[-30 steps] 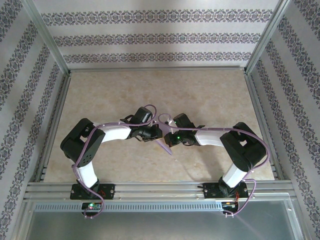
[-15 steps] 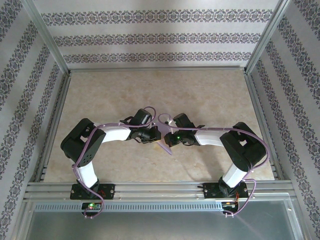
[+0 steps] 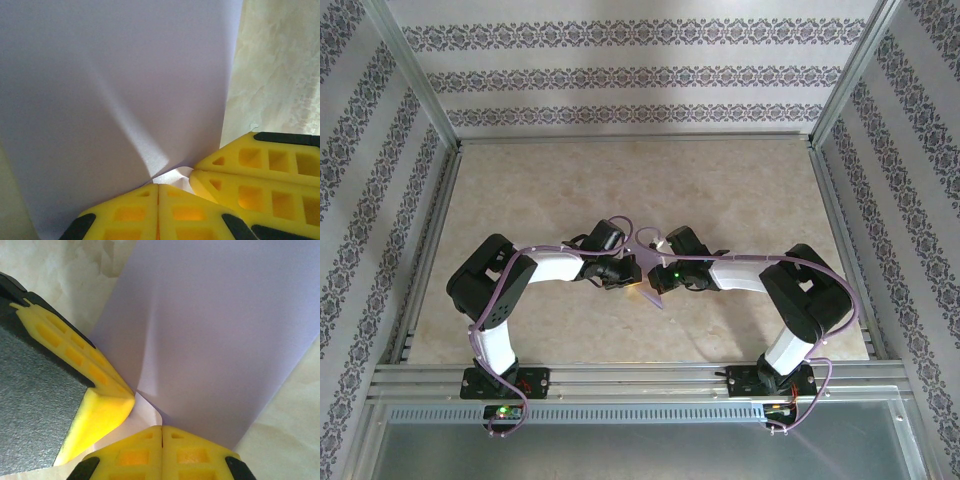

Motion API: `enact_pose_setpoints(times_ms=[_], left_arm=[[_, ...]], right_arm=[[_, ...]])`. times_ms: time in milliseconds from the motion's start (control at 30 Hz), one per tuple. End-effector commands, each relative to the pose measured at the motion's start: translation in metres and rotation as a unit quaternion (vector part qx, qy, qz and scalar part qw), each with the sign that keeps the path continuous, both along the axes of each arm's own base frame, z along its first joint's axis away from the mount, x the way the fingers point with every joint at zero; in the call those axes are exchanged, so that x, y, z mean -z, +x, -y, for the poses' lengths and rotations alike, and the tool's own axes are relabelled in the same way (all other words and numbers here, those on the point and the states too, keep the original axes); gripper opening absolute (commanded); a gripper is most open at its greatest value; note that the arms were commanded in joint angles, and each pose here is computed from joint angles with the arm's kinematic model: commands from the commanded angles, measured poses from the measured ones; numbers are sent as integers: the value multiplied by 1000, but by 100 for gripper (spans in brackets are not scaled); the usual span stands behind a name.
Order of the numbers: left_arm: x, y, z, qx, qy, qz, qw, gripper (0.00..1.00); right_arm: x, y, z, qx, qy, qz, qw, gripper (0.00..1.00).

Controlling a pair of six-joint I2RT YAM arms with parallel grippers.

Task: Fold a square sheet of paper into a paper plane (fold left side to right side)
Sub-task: Third fold the triangle at the center of the table.

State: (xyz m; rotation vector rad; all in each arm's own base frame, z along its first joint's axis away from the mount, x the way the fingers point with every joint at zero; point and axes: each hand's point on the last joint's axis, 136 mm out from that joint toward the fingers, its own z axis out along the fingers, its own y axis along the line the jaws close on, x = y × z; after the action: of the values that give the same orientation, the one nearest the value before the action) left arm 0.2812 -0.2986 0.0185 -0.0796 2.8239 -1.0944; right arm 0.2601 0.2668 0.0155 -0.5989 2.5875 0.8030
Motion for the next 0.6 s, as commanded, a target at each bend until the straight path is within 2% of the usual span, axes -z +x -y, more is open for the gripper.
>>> enact_pose_setpoints(times_ms=[0,333,567], left_arm=[[23,-5,-7,0,36,-9,999,8],[40,-18,-21,-4,67,-35,997,7],[44,-19,-22,-3,71,-39,997,6]], right_arm=[[22,-17,12,-4,-41,-40,998,0],[-12,6,10,25,-4,-27,999,14],[-37,14,15,37,-5,-14,999,26]])
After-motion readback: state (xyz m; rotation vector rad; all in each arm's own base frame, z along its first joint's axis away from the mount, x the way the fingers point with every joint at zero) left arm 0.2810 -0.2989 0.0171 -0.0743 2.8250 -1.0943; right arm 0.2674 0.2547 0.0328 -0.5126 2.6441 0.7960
